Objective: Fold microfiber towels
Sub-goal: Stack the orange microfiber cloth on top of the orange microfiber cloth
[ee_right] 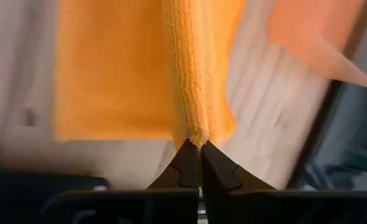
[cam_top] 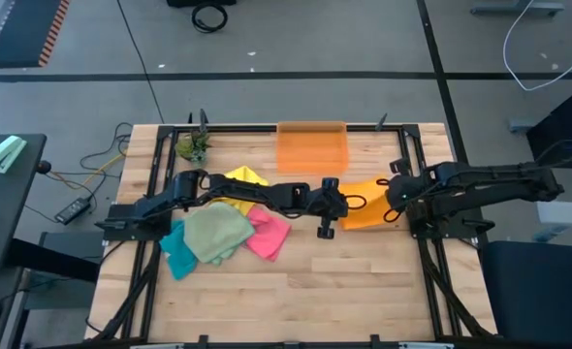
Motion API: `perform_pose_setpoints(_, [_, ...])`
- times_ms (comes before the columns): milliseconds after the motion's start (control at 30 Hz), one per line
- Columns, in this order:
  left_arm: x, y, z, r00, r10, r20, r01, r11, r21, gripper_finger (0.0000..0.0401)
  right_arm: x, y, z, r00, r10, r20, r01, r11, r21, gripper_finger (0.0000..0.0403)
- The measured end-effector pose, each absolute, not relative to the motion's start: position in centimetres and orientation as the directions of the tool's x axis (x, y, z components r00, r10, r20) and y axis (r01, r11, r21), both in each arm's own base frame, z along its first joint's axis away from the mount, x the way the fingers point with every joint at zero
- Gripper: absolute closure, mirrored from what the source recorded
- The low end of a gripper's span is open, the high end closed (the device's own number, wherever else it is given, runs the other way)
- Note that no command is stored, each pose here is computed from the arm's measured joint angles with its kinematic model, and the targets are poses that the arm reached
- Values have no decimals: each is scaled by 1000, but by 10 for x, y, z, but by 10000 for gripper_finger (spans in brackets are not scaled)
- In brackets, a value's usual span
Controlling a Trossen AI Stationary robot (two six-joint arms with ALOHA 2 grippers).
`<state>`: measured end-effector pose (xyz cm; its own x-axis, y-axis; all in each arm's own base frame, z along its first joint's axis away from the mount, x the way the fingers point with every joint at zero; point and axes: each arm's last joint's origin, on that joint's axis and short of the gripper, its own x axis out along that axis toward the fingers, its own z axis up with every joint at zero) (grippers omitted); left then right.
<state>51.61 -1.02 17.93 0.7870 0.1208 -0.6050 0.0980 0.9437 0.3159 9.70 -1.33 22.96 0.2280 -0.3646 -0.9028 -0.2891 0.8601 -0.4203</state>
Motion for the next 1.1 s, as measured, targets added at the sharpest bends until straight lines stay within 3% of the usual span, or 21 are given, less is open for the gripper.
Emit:
perform_pose_setpoints(200, [516, -13, 179, 789, 57, -611, 132, 957, 260, 390, 103, -8, 235, 168, -157, -973, -271, 942, -199, 399])
perform_pose_setpoints(467, [516, -18, 179, 793, 0, -609, 141, 973, 184, 384, 119, -8, 225, 70, -133, -989, -206, 968, -144, 382])
perform_pose_setpoints(700, [516, -26, 179, 787, -103, -609, 208, 972, 105, 299, 121, -9, 222, 31, -184, -982, -183, 965, -187, 322])
perform_pose_setpoints(900, [515, -24, 179, 783, -104, -613, 183, 981, 68, 217, 122, -9, 225, 45, -187, -981, -172, 966, -192, 252])
perform_pose_setpoints(1100, [515, -5, 184, 792, -75, -606, 146, 987, 69, 188, 124, -17, 235, 71, -195, -978, -92, 975, -201, 202])
